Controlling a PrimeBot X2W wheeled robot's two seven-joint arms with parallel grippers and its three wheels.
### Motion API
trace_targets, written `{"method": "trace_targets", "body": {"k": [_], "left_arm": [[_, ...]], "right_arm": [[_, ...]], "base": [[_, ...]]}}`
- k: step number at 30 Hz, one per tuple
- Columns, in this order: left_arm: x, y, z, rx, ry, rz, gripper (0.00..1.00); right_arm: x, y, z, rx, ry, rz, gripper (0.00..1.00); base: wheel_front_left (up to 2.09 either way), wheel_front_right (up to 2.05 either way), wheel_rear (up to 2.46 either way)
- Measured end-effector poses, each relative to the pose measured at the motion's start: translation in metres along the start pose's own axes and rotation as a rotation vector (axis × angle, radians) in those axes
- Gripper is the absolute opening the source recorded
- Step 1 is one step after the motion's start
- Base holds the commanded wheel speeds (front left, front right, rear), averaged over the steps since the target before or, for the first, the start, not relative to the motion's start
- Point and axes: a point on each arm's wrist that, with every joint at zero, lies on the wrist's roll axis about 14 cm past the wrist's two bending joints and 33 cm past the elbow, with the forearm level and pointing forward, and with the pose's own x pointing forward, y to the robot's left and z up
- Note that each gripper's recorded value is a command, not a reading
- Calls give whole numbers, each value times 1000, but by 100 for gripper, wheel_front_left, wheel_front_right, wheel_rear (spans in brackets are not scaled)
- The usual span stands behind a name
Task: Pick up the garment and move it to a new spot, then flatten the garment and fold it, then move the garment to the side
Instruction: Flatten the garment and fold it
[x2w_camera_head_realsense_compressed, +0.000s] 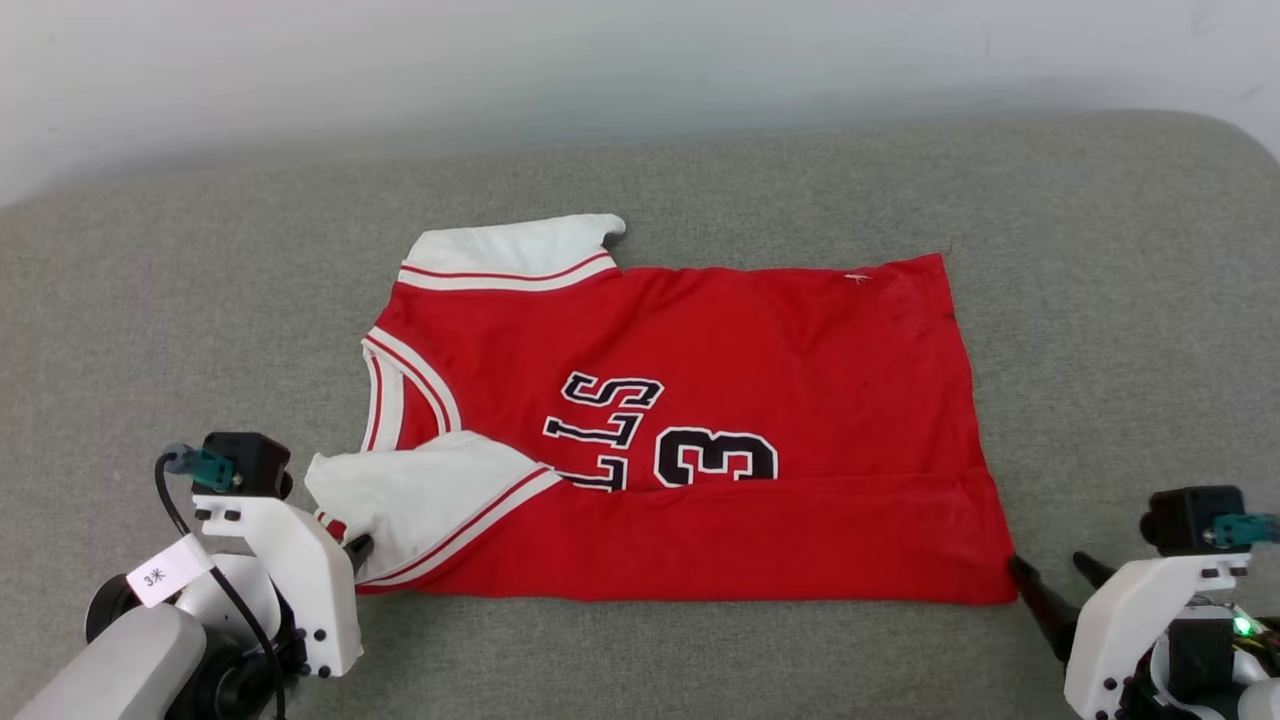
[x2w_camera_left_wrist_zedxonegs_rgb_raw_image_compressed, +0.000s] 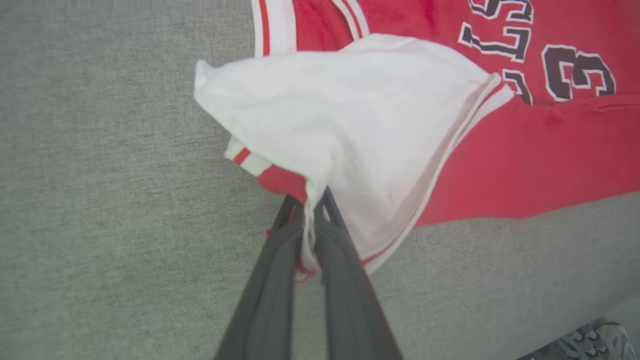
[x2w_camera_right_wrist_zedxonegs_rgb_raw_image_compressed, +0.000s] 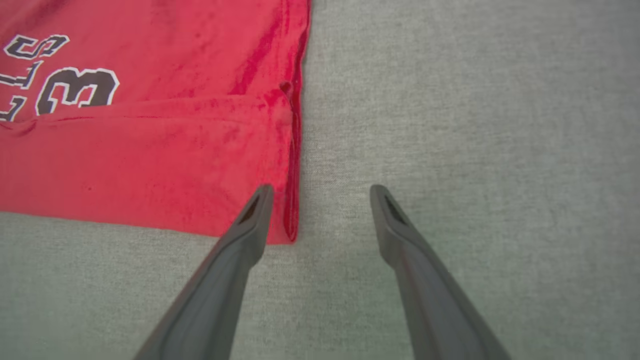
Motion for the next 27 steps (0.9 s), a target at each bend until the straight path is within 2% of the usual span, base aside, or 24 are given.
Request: {"method": "trace_targets", "body": {"k": [4,15,16,17,18,27], "left_arm": [[0,-3,3,1,-13,-6,0],[8,2,-10,-31,20,-2,0],[8,2,-12,-37,23,-3,0],[8,2,-13,-41,26,-4,0],[8,2,-14,-43,26,-4,0],[-11,-5,-12,-36,-52,1,0]], "right_arm": [[8,13,-12,-33,118,41,100],[37,41,-46,-73,314,120,100],[38,42,-48,-78,321,122,76],[39,43,-48,-79,323,124,20],[39,44,-47,-80,323,126,0],[25,42,-30,-122,259,121,0]], "base": [[0,0,0],[0,0,0],[0,0,0],[0,0,0],[0,0,0],[0,0,0]]}}
